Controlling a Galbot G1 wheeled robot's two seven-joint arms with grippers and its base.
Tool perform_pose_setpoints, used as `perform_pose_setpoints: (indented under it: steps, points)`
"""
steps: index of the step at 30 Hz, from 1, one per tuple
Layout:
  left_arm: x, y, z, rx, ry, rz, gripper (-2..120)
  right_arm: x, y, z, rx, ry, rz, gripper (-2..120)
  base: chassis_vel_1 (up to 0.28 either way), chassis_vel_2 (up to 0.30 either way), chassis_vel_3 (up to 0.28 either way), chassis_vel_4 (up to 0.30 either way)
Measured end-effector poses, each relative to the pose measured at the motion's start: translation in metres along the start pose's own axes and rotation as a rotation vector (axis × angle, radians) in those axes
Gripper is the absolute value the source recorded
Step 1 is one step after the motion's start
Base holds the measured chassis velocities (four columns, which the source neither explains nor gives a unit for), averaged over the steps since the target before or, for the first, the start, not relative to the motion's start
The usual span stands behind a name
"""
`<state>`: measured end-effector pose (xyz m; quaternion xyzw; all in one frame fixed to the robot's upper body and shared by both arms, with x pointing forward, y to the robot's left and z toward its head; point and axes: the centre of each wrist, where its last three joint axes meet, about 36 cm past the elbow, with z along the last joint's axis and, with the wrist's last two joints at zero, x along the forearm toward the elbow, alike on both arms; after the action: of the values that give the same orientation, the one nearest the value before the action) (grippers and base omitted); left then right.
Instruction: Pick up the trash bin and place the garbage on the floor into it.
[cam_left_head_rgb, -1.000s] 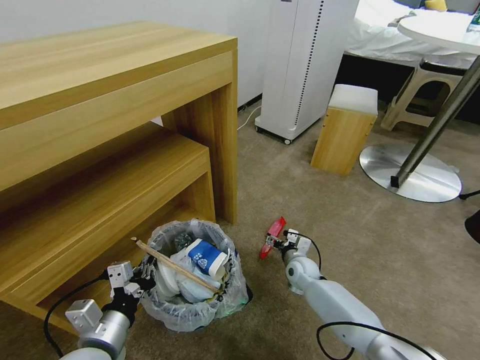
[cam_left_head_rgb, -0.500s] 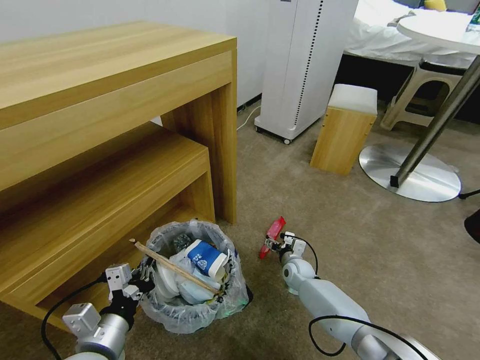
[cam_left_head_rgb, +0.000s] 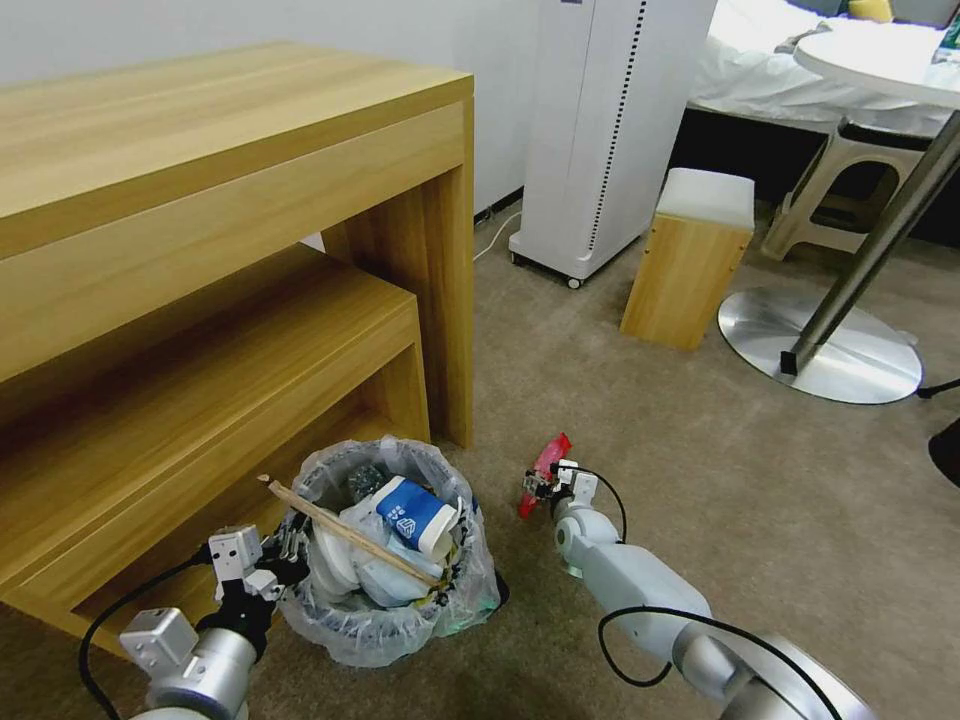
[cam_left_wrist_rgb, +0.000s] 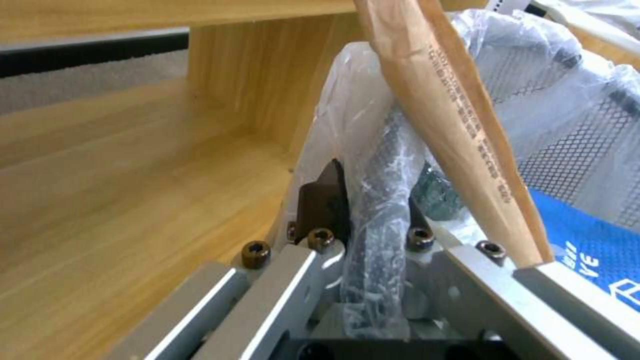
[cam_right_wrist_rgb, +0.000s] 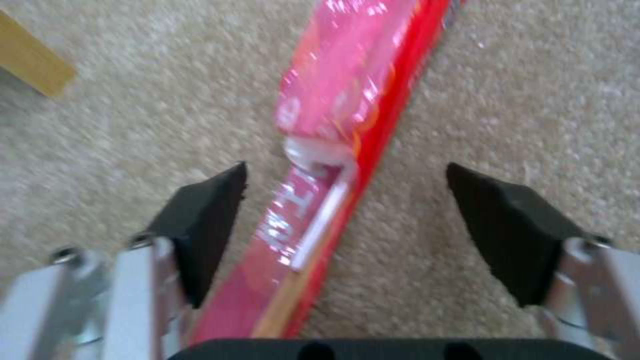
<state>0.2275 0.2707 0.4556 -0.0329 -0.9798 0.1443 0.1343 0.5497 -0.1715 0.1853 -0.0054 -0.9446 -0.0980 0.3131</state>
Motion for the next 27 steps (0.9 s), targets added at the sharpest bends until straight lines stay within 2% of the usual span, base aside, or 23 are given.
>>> perform_pose_setpoints:
  steps: [2,3,5,6,7,10,11,13,14,17,18,20,27]
  points:
    - [0.004,-0.002,0.000,-0.001,0.003,0.006,2,-0.002,-0.005,0.004,0.013,0.001,-0.004,66,0.000,0.000,0.000,0.000]
    - [0.004,-0.002,0.000,-0.001,0.003,0.006,2,-0.002,-0.005,0.004,0.013,0.001,-0.004,66,0.000,0.000,0.000,0.000]
    - [0.004,-0.002,0.000,-0.002,0.001,0.008,2,-0.003,-0.007,0.006,0.018,0.005,-0.005,58,0.000,0.000,0.000,0.000]
    - [0.004,-0.002,0.000,-0.002,-0.001,0.008,2,-0.003,-0.008,0.008,0.027,-0.001,-0.008,51,0.000,0.000,0.000,0.000]
    - [0.004,-0.002,0.000,-0.002,-0.001,0.008,2,-0.003,-0.008,0.008,0.027,-0.001,-0.008,51,0.000,0.000,0.000,0.000]
    - [0.005,-0.002,0.000,0.000,-0.002,0.008,2,-0.003,-0.010,0.009,0.044,-0.012,-0.022,37,0.000,0.000,0.000,0.000]
    - [0.005,-0.002,0.000,0.000,-0.002,0.008,2,-0.003,-0.010,0.009,0.044,-0.012,-0.022,37,0.000,0.000,0.000,0.000]
    - [0.005,-0.002,0.000,-0.001,-0.005,0.009,2,-0.003,-0.010,0.010,0.053,-0.017,-0.028,27,0.000,0.000,0.000,0.000]
    - [0.005,-0.002,0.000,-0.001,-0.005,0.009,2,-0.003,-0.010,0.010,0.053,-0.017,-0.028,27,0.000,0.000,0.000,0.000]
    - [0.006,-0.002,0.000,0.001,-0.010,0.008,2,-0.002,-0.011,0.010,0.064,-0.023,-0.041,11,0.000,0.000,0.000,0.000]
    - [0.006,-0.002,0.000,0.001,-0.010,0.008,2,-0.002,-0.011,0.010,0.064,-0.023,-0.041,11,0.000,0.000,0.000,0.000]
    - [0.005,-0.002,0.000,0.003,-0.013,0.008,2,-0.001,-0.013,0.012,0.082,-0.026,-0.049,1,0.000,0.000,0.000,0.000]
    - [0.003,0.001,0.001,0.001,-0.013,0.002,2,0.006,-0.024,0.018,0.112,-0.070,-0.080,0,0.000,0.000,0.000,0.000]
